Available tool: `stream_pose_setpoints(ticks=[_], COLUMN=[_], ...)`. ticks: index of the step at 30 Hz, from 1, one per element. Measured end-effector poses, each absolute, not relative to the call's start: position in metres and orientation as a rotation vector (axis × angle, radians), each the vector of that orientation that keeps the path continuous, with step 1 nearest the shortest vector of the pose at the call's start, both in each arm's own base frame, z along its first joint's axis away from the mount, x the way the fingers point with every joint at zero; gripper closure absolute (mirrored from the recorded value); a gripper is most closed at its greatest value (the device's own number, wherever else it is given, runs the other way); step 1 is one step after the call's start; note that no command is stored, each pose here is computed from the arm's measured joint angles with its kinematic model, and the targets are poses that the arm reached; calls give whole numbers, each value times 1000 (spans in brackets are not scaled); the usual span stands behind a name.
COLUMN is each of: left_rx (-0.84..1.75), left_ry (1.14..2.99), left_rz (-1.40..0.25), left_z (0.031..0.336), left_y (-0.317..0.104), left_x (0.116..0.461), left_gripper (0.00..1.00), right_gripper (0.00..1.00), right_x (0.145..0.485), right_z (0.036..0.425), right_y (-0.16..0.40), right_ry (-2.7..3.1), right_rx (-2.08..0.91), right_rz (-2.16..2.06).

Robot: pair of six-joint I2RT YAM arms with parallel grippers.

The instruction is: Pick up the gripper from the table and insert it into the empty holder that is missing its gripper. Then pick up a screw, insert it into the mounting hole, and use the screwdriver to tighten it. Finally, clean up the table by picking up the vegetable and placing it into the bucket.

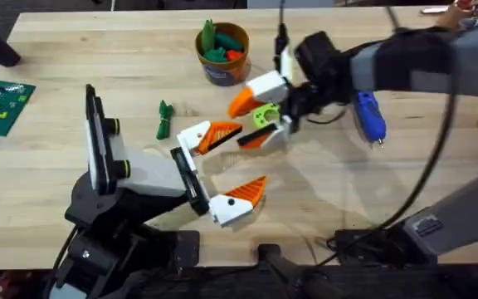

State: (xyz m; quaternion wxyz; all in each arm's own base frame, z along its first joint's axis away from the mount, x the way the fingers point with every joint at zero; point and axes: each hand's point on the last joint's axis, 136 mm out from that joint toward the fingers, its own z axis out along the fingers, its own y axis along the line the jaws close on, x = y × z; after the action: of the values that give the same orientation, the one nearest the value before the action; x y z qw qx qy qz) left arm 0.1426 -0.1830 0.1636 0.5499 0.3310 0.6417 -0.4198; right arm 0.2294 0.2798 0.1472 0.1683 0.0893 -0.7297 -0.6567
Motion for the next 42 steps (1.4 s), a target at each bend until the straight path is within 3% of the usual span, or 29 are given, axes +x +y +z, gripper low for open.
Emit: stream_pose_setpoints(ticks=[6, 15, 29, 35, 40, 42], left_rx=[784, 784, 784, 784, 784, 784], left_ry=[1519, 1519, 1519, 1519, 1519, 1518], left_rz=[-994, -994, -994, -994, -994, -993], left_z=[164, 164, 164, 164, 164, 164], left_y=[-183, -183, -183, -183, -183, -183], left_x=[143, 143, 143, 143, 143, 143], left_gripper=[17, 17, 17, 17, 17, 17], right_gripper=[7, 8, 45, 253, 759, 894], right_x=[232, 236, 230, 230, 230, 230], right_z=[166, 173, 168, 167, 167, 166], right_y=[249, 262, 292, 292, 292, 292], right_ry=[-2124, -2125, -2113, -2113, -2113, -2120], right_rx=[347, 744, 592, 556, 546, 540], right_rz=[-2035, -2215, -2021, -2003, -1998, -1991])
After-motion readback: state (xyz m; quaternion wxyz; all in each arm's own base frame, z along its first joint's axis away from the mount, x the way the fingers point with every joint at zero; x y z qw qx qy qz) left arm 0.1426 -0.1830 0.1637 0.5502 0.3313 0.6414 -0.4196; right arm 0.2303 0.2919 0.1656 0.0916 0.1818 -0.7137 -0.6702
